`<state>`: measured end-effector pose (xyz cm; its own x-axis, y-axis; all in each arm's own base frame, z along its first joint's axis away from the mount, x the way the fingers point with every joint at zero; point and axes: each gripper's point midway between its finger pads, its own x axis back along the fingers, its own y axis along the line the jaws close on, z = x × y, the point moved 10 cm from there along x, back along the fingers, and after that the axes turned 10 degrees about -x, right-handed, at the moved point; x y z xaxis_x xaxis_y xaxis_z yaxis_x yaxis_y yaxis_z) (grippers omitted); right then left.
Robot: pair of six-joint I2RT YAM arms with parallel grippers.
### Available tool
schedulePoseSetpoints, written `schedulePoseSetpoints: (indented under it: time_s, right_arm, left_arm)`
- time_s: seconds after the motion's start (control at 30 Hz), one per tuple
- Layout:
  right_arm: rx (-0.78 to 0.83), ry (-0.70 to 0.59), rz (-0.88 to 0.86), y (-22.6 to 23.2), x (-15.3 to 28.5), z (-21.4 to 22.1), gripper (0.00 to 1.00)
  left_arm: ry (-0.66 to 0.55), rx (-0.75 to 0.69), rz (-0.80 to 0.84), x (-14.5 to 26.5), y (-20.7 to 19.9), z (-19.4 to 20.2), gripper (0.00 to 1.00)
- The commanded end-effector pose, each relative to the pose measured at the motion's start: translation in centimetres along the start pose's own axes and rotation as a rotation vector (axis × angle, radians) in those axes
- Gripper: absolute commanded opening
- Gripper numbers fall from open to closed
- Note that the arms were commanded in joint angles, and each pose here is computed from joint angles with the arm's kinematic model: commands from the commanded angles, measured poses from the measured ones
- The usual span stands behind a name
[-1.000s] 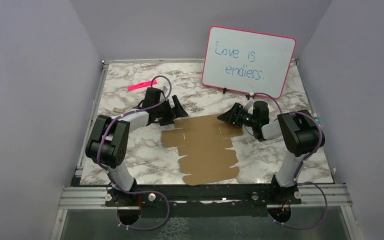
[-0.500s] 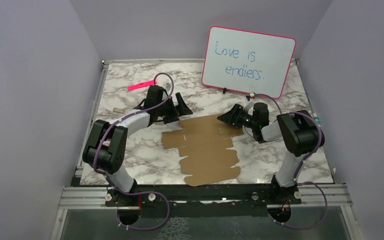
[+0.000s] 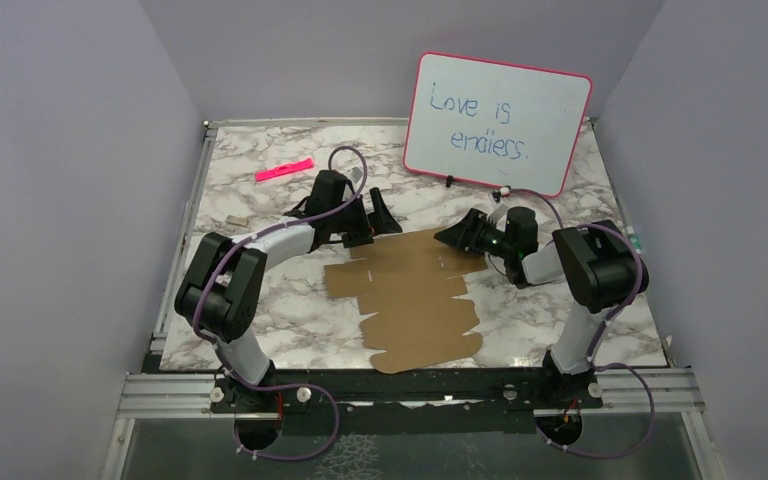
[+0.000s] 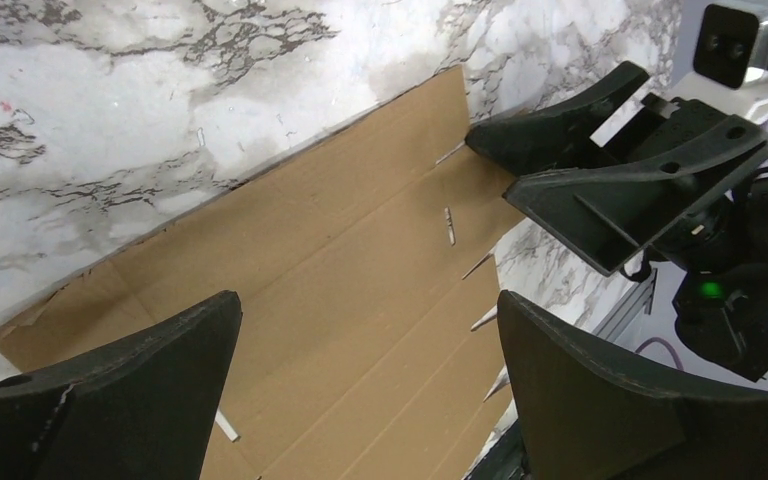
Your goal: Fold the paper box
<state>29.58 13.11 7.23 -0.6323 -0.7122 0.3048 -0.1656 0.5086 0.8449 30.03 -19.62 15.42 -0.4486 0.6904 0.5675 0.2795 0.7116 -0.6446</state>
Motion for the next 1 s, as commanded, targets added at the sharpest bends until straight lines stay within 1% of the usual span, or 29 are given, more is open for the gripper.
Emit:
schedulePoseSetpoints:
  time_s: [0.0, 0.13, 0.27, 0.4, 0.57, 0.73, 0.97]
  right_arm:
    - [-0.053, 0.049, 0.139, -2.6, 0.5, 2.3, 0.72]
    - [-0.030, 0.050, 0.128, -1.8, 0.6, 1.7, 0.72]
    - [0.010, 0.043, 0.117, -0.2, 0.9, 0.5, 0.72]
    - [0.062, 0.015, 0.126, 1.7, 1.4, -1.1, 0.73]
    - [0.096, 0.005, 0.190, 2.5, 1.5, -2.4, 0.74]
    - [0.074, 0.034, 0.233, 2.1, 0.9, -2.8, 0.74]
    - [0.046, 0.072, 0.266, 1.4, 0.1, -2.8, 0.73]
  left_arm:
    - [0.009, -0.009, -0.006, -1.1, 0.1, -0.1, 0.99]
    - [-0.001, -0.061, -0.064, -0.3, -0.2, -1.0, 0.99]
    - [-0.061, -0.133, -0.121, 1.7, -1.2, -2.1, 0.99]
    - [-0.065, -0.162, -0.123, 2.3, -1.7, -1.6, 0.99]
    - [-0.021, -0.169, -0.076, 0.4, -2.5, -0.6, 0.99]
    - [-0.002, -0.179, -0.041, -1.8, -3.0, -0.4, 0.99]
    - [0.006, -0.182, -0.028, -3.5, -2.7, -0.7, 0.99]
